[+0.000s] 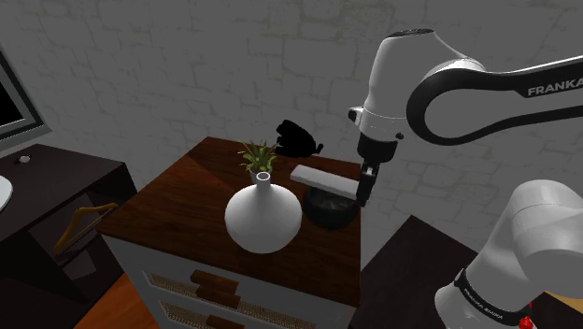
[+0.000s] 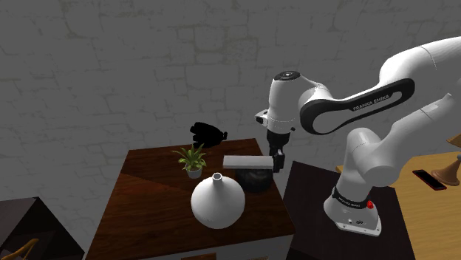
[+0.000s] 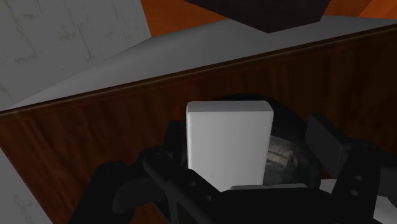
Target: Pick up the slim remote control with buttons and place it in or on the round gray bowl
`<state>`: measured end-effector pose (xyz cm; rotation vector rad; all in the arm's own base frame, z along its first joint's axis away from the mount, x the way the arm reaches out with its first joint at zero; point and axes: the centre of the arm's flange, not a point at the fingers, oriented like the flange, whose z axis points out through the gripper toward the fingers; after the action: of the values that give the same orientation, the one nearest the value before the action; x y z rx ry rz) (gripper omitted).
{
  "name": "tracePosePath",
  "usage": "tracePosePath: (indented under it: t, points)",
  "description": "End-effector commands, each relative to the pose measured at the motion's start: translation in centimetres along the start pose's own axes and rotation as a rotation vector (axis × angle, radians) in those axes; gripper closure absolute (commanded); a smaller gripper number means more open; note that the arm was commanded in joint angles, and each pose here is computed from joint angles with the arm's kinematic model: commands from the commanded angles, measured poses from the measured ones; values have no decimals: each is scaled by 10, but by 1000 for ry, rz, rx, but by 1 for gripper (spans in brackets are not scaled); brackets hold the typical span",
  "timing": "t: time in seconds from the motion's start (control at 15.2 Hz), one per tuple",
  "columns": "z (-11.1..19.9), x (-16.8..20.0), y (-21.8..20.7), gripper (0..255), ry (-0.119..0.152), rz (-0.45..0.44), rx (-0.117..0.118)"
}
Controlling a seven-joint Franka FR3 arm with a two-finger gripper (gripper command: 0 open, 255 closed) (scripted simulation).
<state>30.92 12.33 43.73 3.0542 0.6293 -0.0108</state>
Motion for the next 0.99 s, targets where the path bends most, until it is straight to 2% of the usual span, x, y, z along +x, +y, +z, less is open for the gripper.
tracePosePath:
  t: [0.0, 0.13, 0.4, 0.92]
  points:
    - [0, 0, 0, 0, 0, 0, 0]
    - [0, 0, 0, 0, 0, 0, 0]
    - [-50, 0, 0, 0, 0, 0, 0]
    - [-50, 0, 0, 0, 0, 0, 0]
